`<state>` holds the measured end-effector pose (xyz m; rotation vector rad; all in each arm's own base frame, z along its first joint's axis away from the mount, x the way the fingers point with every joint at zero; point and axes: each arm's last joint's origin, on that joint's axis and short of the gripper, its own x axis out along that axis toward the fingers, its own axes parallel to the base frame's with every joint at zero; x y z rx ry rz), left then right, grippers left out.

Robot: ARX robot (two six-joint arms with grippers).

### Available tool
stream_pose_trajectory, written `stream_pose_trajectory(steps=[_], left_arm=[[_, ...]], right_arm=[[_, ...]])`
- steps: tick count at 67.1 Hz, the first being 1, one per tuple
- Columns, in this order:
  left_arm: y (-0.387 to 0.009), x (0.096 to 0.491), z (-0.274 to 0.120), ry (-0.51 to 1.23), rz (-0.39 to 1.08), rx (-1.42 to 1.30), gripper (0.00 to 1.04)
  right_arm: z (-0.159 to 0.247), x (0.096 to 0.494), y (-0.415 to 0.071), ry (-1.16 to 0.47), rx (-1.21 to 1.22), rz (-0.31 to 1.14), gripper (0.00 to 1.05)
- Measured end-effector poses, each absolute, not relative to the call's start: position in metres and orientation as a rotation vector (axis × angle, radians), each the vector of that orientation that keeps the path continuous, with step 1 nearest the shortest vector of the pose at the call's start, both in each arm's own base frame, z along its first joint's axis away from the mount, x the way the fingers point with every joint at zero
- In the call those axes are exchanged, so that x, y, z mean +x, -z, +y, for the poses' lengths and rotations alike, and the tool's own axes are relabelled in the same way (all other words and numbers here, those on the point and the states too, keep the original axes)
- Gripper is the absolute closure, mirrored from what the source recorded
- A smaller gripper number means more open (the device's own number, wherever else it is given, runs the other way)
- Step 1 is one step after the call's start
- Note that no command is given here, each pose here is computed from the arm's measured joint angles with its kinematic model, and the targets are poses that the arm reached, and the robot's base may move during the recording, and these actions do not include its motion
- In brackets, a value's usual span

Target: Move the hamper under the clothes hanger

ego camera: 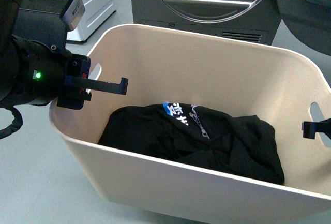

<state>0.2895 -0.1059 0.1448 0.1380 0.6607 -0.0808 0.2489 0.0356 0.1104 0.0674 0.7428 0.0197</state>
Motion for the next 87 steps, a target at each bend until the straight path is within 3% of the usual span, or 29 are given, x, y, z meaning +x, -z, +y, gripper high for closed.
stream_pose_trajectory(steps=[87], left_arm=[[-0.1445,0.2873,-0.1064,0.078,0.658,0.141,1.01]], right_arm=[[0.0393,0.2447,-0.1138,-0.025,0.068,0.721,1.02]])
